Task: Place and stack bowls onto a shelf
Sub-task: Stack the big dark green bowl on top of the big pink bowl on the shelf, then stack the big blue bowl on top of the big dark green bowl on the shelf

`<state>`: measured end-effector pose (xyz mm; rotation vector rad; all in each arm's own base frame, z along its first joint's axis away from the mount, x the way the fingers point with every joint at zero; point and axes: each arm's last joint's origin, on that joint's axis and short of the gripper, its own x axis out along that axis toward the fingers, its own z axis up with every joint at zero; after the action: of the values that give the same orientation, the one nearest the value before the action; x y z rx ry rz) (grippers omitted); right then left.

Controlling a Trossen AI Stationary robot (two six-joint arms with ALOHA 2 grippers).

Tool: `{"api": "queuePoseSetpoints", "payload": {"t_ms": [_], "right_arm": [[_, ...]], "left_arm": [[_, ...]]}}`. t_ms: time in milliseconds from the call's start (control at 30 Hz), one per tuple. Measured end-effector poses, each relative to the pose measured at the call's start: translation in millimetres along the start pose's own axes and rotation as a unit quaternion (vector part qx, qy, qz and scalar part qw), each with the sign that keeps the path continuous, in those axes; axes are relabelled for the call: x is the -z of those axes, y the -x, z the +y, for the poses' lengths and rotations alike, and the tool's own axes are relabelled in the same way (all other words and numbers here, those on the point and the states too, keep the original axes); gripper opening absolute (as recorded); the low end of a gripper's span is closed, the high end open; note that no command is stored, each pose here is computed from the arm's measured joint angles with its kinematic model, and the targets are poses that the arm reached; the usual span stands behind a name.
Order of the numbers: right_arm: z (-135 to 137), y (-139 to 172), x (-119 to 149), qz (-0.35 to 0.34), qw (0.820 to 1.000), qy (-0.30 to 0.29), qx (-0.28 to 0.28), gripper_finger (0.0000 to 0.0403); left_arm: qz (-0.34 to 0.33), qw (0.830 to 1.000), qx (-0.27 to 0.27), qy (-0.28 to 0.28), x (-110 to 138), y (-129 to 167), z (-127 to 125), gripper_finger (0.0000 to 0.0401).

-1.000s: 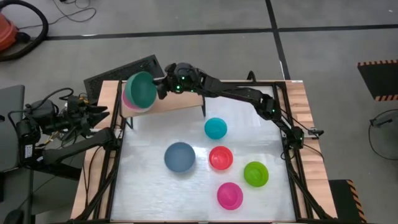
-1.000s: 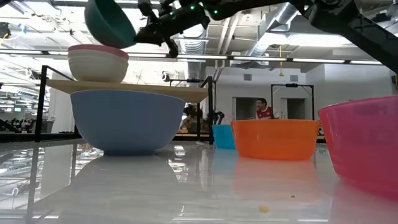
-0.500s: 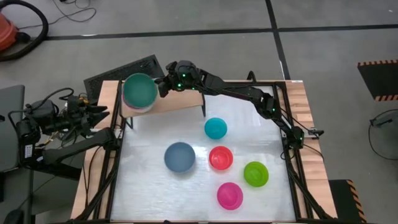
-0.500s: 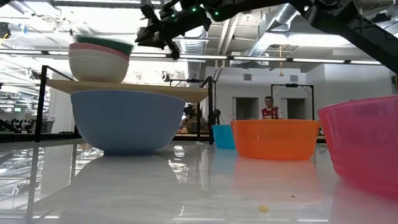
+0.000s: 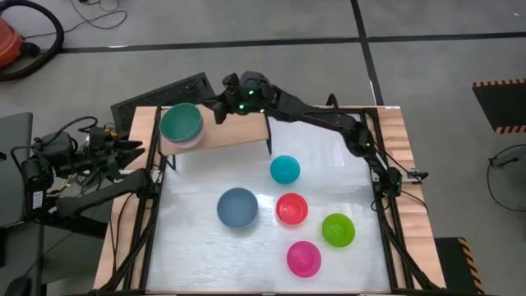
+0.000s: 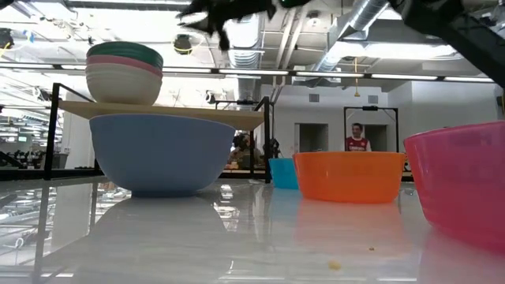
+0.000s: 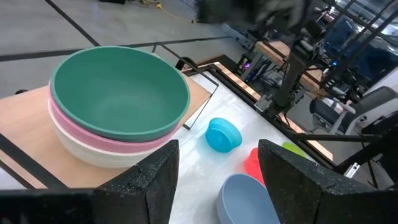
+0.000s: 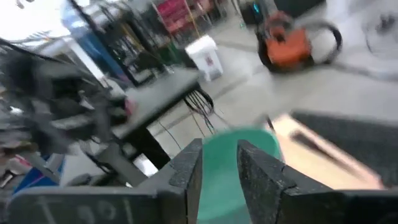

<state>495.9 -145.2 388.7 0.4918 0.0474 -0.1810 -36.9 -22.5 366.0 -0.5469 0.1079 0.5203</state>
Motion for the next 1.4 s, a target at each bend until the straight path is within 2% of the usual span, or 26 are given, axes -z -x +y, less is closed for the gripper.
{"api": "queuePoseSetpoints", "payload": {"t_ms": [100, 200, 467, 667, 833, 1000, 1100, 1200, 1267, 1400], "right_arm": [[16.4, 7.4, -6.8, -0.019, 0.999, 0.033, -0.002, 0.0113], [20.3, 0.1, 5.4, -0.014, 0.999, 0.048, 0.01, 0.0104], [7.0, -32.1, 47.5, 0.008, 0.999, 0.045, 0.013, 0.0098], [-4.9, -49.8, 73.8, 0.023, 1.0, 0.016, 0.013, 0.0098], [-1.8, -48.4, 69.3, 0.014, 1.0, 0.017, -0.004, 0.0098], [21.3, -23.0, 35.0, 0.003, 0.999, 0.023, -0.036, 0.0098], [41.6, 6.9, 16.6, 0.055, 0.998, 0.032, -0.028, 0.0098], [57.5, 33.5, 22.9, 0.155, 0.987, 0.041, 0.019, 0.0098], [66.6, 47.3, 37.8, 0.232, 0.97, 0.04, 0.056, 0.0098], [83.8, 68.0, 73.2, 0.358, 0.923, 0.04, 0.135, 0.0098]], "left_arm": [[-0.002, 1.0, -0.003, -0.001, -0.1, 0.0, 0.2, 0.0204], [-0.004, 1.0, -0.007, -0.005, -0.3, 0.0, 0.4, 0.0204], [-0.004, 1.0, -0.007, -0.003, -0.3, 0.0, 0.4, 0.0204], [-0.001, 1.0, -0.002, 0.002, -0.1, 0.0, 0.1, 0.0204], [0.001, 1.0, 0.001, 0.003, 0.0, 0.0, -0.1, 0.0204], [0.0, 1.0, 0.0, 0.0, 0.0, 0.0, 0.0, 0.0204], [0.0, 1.0, 0.001, -0.001, 0.0, 0.0, 0.0, 0.0204], [0.0, 1.0, 0.001, -0.001, 0.0, 0.0, 0.0, 0.0204], [0.0, 1.0, 0.001, -0.008, 0.0, 0.0, 0.0, 0.0204], [0.0, 1.0, 0.001, -0.022, 0.0, 0.0, 0.0, 0.0204]]}}
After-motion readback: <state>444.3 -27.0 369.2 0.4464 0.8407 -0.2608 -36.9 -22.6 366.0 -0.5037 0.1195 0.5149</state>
